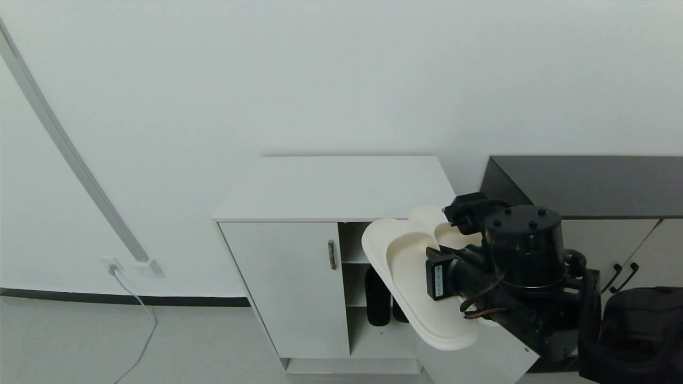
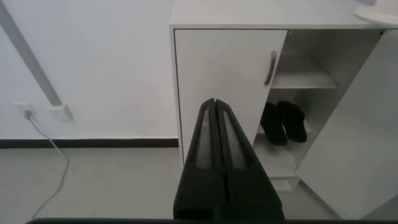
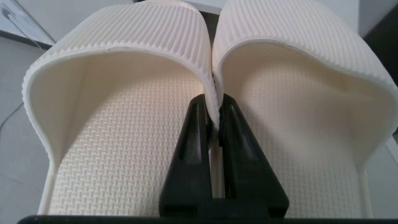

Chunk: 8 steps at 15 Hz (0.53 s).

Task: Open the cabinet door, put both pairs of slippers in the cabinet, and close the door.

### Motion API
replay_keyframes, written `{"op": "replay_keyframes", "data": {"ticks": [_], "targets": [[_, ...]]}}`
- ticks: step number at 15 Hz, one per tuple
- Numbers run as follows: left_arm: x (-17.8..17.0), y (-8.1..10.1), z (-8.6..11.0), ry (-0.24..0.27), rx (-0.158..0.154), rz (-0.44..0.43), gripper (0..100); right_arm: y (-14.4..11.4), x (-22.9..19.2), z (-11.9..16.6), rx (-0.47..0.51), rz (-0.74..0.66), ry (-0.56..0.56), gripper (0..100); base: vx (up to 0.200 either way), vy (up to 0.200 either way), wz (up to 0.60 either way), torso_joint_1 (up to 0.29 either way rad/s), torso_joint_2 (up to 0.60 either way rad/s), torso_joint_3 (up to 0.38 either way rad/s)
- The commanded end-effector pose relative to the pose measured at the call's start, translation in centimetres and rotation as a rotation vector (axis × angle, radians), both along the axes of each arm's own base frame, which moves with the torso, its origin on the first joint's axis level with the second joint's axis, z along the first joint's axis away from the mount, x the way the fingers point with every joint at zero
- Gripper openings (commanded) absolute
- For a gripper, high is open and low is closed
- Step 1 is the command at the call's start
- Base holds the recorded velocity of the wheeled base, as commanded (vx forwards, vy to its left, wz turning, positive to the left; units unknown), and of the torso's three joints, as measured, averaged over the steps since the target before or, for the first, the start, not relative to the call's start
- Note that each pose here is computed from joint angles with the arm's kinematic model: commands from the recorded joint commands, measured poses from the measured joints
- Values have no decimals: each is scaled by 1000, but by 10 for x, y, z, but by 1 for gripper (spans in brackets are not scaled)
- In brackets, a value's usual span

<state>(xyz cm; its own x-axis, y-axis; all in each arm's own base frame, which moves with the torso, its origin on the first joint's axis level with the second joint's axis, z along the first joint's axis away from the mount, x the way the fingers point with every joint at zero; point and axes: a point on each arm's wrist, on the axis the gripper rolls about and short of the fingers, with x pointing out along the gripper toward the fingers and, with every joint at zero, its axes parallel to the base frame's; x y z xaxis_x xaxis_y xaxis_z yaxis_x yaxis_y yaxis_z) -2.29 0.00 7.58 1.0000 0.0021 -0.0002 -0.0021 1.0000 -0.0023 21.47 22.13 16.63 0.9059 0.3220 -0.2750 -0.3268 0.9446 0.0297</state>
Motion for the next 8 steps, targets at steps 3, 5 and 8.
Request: {"op": "replay_keyframes", "data": {"ticks": [3,5,8], "targets": [[0,0,0,0,-1,1,0,-1,0,-2,-15,2,1,0,0,0,0,0,0,0],[0,0,0,0,-1,1,0,-1,-1,-3,-16,5,2,0,0,0,0,0,0,0],[0,0,0,0,-1,1,0,-1,-2,-4,-20,8,5,0,0,0,0,0,0,0]]}}
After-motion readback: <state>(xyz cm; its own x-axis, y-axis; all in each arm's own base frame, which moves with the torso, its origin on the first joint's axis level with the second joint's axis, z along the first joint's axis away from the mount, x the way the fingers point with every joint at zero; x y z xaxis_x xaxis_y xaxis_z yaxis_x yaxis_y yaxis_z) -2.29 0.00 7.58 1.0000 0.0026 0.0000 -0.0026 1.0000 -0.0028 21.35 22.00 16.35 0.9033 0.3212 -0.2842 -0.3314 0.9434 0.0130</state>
